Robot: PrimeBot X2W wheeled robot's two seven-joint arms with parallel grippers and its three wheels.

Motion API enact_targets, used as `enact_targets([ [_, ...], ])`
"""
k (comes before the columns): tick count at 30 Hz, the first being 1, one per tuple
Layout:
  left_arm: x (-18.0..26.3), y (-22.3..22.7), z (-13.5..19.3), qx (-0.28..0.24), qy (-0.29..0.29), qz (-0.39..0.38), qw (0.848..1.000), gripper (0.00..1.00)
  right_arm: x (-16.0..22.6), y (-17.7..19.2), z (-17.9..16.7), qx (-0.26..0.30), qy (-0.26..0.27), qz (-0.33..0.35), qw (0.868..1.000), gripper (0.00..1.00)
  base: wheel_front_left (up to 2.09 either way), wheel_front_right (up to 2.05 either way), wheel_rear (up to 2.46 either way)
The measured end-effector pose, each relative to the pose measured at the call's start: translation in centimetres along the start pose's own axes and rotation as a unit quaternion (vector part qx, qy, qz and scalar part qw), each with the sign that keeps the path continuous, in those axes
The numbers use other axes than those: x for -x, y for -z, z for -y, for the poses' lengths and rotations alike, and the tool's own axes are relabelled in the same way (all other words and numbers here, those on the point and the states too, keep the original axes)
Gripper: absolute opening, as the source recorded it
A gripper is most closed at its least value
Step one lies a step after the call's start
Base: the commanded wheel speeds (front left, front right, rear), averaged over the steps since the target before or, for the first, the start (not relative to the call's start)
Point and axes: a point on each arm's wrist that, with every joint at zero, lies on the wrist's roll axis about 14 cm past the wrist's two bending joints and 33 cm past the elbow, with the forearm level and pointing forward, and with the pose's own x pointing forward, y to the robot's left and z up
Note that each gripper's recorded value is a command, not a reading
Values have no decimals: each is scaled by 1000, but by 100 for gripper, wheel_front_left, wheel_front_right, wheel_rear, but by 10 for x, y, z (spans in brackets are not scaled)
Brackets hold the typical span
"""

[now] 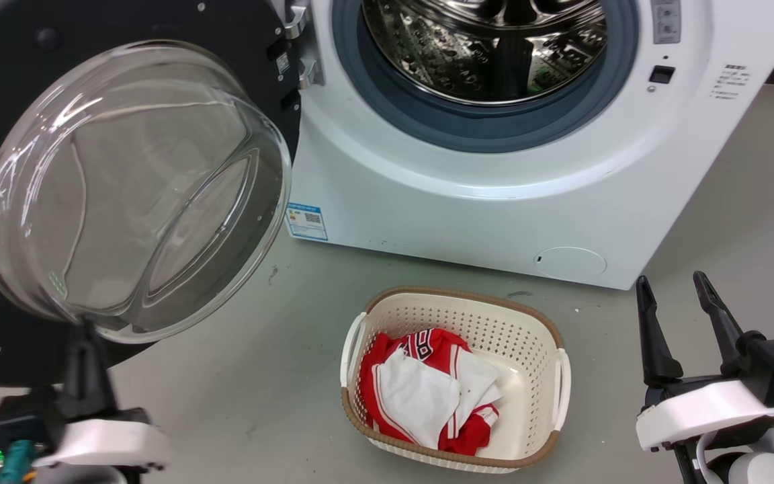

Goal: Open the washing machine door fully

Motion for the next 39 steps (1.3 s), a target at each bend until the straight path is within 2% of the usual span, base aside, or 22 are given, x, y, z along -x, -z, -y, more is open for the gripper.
enact_targets([
  [1,1,2,10,6,13,-2,1000,16,1,-2,1,1,2,3,1000,100,0,0,0],
  [2,2,3,20,11,25,-4,1000,41,3,-4,3,1,5,5,1000,100,0,0,0],
  [3,2,4,27,18,34,-5,999,78,4,-5,4,2,7,6,1000,100,0,0,0],
  [4,3,6,35,19,45,-6,999,100,6,-6,5,3,9,8,1000,100,0,0,0],
  [14,-6,-5,104,44,142,12,989,100,23,-19,22,13,37,20,999,100,0,0,0],
  [23,-19,-21,148,48,196,38,979,100,48,-24,48,29,82,17,996,100,0,0,0],
  [28,-20,-29,158,51,208,50,976,100,59,-24,54,31,95,14,995,100,0,0,0],
  [33,-23,-46,159,62,205,76,974,100,64,-21,56,29,100,9,995,100,0,0,0],
  [39,-21,-46,156,67,204,78,973,100,63,-20,56,27,99,9,995,100,0,0,0],
])
